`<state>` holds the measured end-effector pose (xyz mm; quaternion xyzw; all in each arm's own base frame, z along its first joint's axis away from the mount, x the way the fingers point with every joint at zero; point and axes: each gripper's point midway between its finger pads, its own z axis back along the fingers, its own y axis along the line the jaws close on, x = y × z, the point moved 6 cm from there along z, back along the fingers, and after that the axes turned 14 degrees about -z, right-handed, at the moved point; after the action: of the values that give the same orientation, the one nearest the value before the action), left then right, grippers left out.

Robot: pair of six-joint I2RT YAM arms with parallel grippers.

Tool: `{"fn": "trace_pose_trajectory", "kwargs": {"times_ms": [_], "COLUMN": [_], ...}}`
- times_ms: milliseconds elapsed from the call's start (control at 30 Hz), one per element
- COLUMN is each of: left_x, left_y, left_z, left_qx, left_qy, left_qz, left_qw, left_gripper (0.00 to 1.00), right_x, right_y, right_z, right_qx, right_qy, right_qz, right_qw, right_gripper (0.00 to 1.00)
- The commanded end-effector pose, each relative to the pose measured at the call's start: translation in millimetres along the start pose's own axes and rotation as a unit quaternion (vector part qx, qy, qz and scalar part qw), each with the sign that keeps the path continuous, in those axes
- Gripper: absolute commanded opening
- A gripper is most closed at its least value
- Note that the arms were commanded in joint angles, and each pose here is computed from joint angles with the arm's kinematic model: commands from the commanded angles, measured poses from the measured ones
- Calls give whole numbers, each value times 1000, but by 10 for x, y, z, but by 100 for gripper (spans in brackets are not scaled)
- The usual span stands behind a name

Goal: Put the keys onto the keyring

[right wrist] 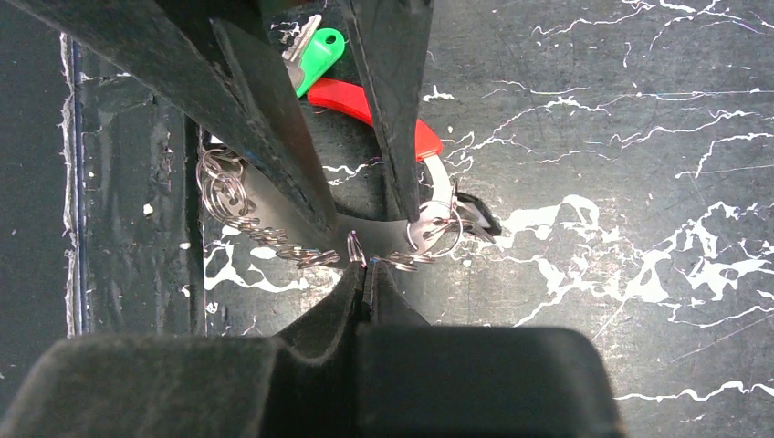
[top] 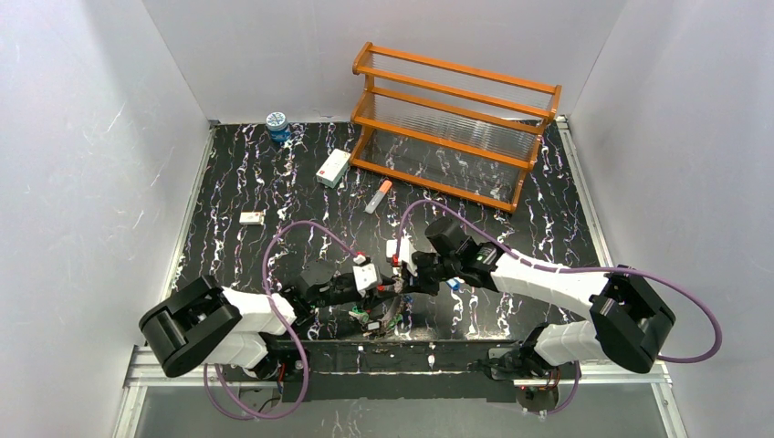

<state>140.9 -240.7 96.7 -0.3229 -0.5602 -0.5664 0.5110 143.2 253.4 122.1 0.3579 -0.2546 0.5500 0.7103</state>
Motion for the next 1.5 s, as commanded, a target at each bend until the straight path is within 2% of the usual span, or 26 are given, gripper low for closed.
{"fn": "trace_pose_trajectory", "kwargs": {"times_ms": [0, 433, 600, 733, 933, 1067, 1267, 1467], "left_x": [90, 57, 28, -15, -10, 26, 193, 344], "left_y": [33, 23, -1, 6, 64, 92, 137, 124], "left_z": [-98, -175, -193, -160, -110, -72, 27, 128], "left_qx": [-16, -31, -38, -22, 14, 32, 67, 84], "left_qy": [-13, -7, -3, 7, 13, 8, -39, -95], "left_qz": [0, 12, 20, 24, 28, 30, 18, 10], "left_qw": [1000, 999, 999, 999, 999, 999, 997, 992], "left_gripper": [29, 17, 0, 0, 0, 0, 0, 0], "right_x": [160, 231, 231, 251, 347, 376, 317, 296], "right_y": [32, 70, 66, 64, 46, 9, -31, 7], "right_z": [25, 45, 36, 48, 123, 234, 432, 507], "right_qx": [7, 15, 15, 9, -15, -14, 22, 52], "right_qy": [-25, -41, -42, -57, -130, -182, -251, -274], "right_qz": [14, 15, 14, 20, 19, 2, -22, 2], "right_qw": [1000, 999, 999, 998, 991, 983, 968, 960], "right_gripper": [1, 1, 1, 2, 36, 53, 58, 55]}}
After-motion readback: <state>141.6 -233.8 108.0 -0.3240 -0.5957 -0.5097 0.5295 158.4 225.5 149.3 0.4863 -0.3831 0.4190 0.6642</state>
